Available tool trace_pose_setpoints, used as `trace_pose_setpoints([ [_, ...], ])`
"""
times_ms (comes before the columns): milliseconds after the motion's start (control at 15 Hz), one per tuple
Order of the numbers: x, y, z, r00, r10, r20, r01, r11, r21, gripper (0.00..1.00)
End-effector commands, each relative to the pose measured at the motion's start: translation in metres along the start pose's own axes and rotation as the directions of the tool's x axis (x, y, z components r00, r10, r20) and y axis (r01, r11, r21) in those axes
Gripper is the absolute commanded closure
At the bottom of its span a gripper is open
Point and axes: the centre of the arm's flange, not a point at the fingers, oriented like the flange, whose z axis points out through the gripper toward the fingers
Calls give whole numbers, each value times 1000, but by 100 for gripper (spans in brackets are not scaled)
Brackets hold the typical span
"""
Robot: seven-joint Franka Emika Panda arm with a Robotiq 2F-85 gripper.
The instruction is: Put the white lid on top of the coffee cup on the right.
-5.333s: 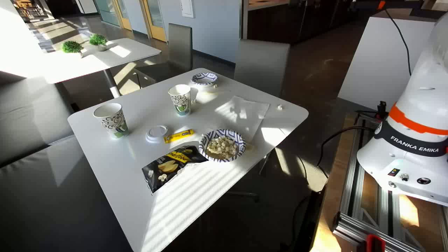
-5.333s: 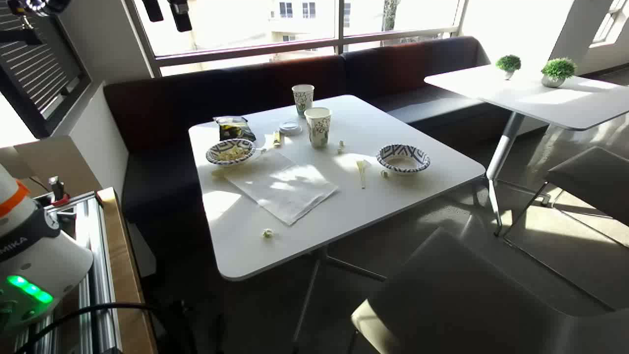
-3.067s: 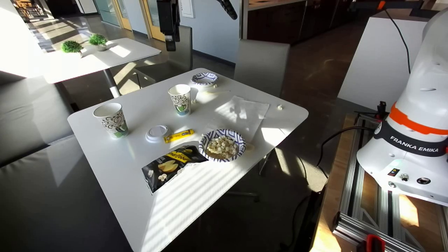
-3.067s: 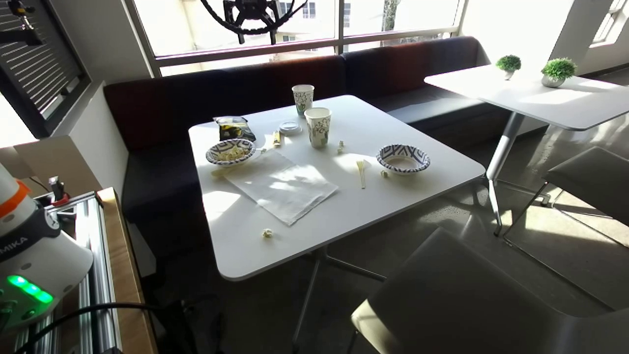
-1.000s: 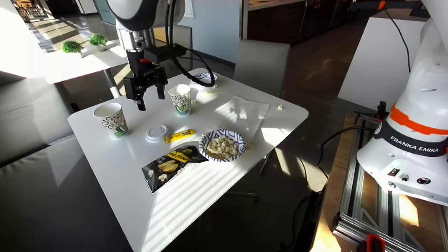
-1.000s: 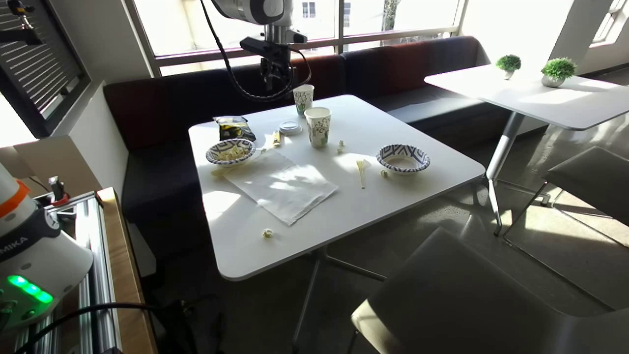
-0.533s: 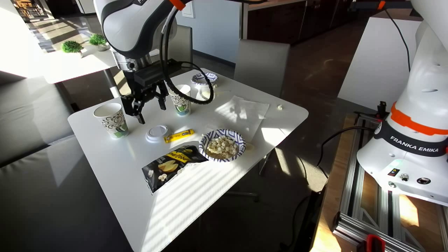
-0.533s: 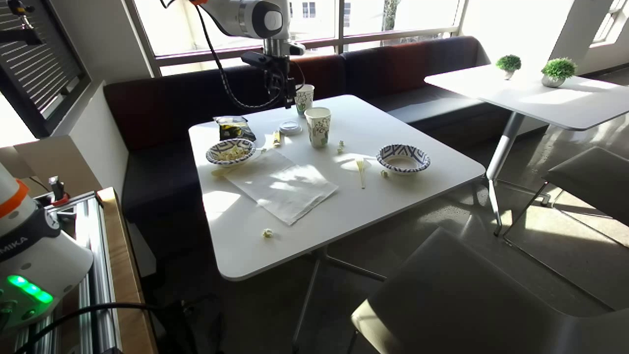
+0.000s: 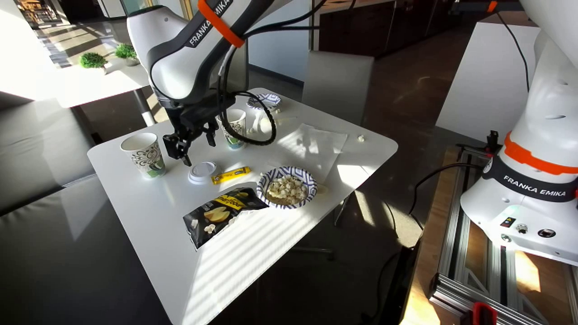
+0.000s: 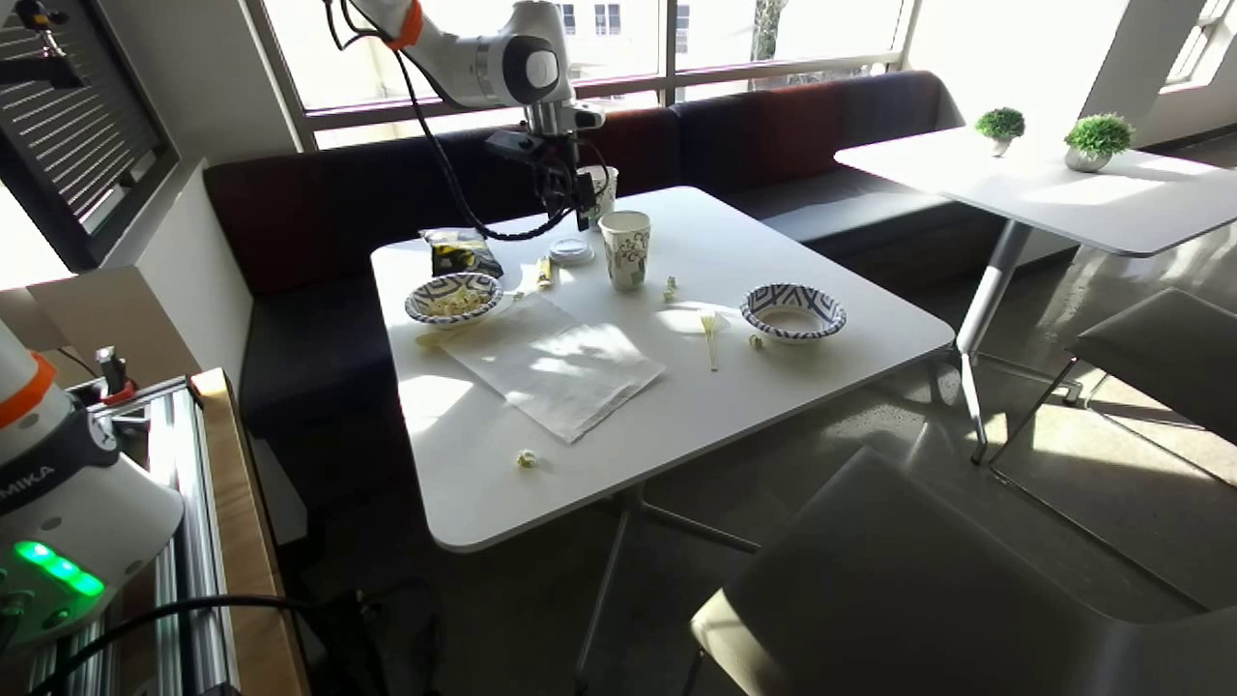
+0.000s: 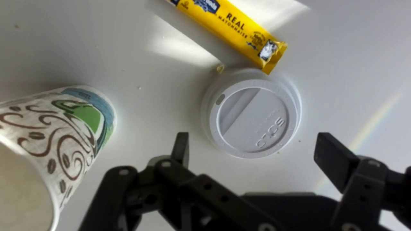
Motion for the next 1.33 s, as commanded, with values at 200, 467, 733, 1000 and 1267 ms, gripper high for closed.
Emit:
trace_pose_setpoints([
  [200,1,-1,-1,1000,-3,-4,3,1000,-3,0],
  [467,6,-1,9,1000,-12,-12,12,1000,20,0],
  [733,9,0,20,1000,-17,0,17,1000,25,0],
  [1000,12,-3,30,1000,-27,-11,28,999,28,0],
  [1267,14,-6,38,998,-60,-13,60,997,40,0],
])
